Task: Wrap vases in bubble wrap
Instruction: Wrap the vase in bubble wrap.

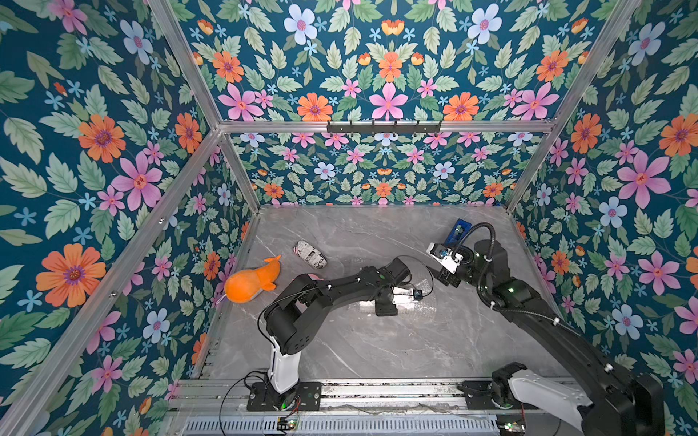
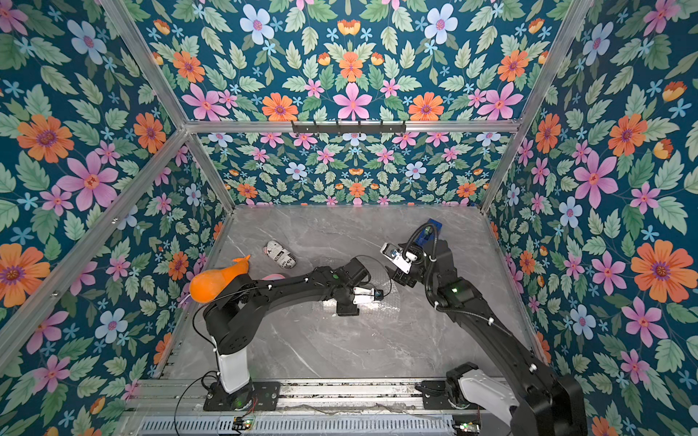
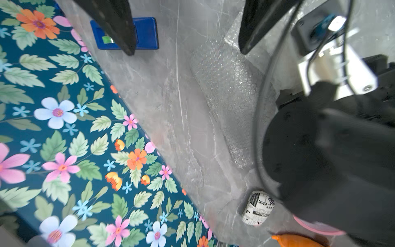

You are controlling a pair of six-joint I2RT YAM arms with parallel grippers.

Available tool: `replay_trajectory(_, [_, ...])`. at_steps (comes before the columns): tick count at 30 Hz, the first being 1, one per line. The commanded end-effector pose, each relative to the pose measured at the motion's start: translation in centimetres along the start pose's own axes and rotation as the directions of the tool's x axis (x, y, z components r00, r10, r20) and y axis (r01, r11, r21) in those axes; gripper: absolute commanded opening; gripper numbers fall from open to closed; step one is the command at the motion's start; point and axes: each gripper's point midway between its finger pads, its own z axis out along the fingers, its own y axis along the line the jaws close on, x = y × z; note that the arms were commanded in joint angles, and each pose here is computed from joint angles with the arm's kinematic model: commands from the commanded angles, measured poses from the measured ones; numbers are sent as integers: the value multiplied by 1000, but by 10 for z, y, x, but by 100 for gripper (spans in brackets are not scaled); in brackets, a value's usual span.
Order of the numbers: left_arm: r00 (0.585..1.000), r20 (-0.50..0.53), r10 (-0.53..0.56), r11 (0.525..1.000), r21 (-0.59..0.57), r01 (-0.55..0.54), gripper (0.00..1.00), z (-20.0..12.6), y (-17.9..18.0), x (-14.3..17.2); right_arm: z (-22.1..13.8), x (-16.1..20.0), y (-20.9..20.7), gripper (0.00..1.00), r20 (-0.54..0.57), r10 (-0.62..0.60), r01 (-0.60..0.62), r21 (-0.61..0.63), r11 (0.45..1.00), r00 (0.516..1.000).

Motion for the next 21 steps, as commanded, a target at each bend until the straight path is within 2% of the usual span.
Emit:
replay_trajectory(1, [977,-175,-119,897,404,181,53,1,-86,52,-13,-9,22,82,37,-124,125,-27,992,992])
replay_trajectory(3, [971,-190,-145,863,456,217,52,-1,-87,52,-17,-8,53,82,46,-227,230,-95,968,973])
replay_trajectory(6, [955,-248,-163,815,511,272,52,3,-91,58,-20,-1,89,82,84,-316,326,-159,932,945])
replay_trajectory(9, [936,-314,-157,797,520,308,49,12,-92,70,-20,6,104,82,84,-350,359,-151,921,933])
replay_trajectory(12, [935,-313,-168,782,535,320,49,16,-93,72,-23,14,103,82,49,-354,358,-118,926,934])
replay_trajectory(17, [919,-334,-209,726,576,375,49,13,-93,73,-19,25,133,86,85,-446,455,-158,877,891])
replay_trajectory(19, [908,-353,-225,713,575,400,49,15,-92,77,-13,33,142,87,71,-457,462,-200,864,887])
replay_trajectory(21, [901,-371,-225,702,580,413,49,18,-93,80,-7,52,157,87,31,-493,479,-290,828,870])
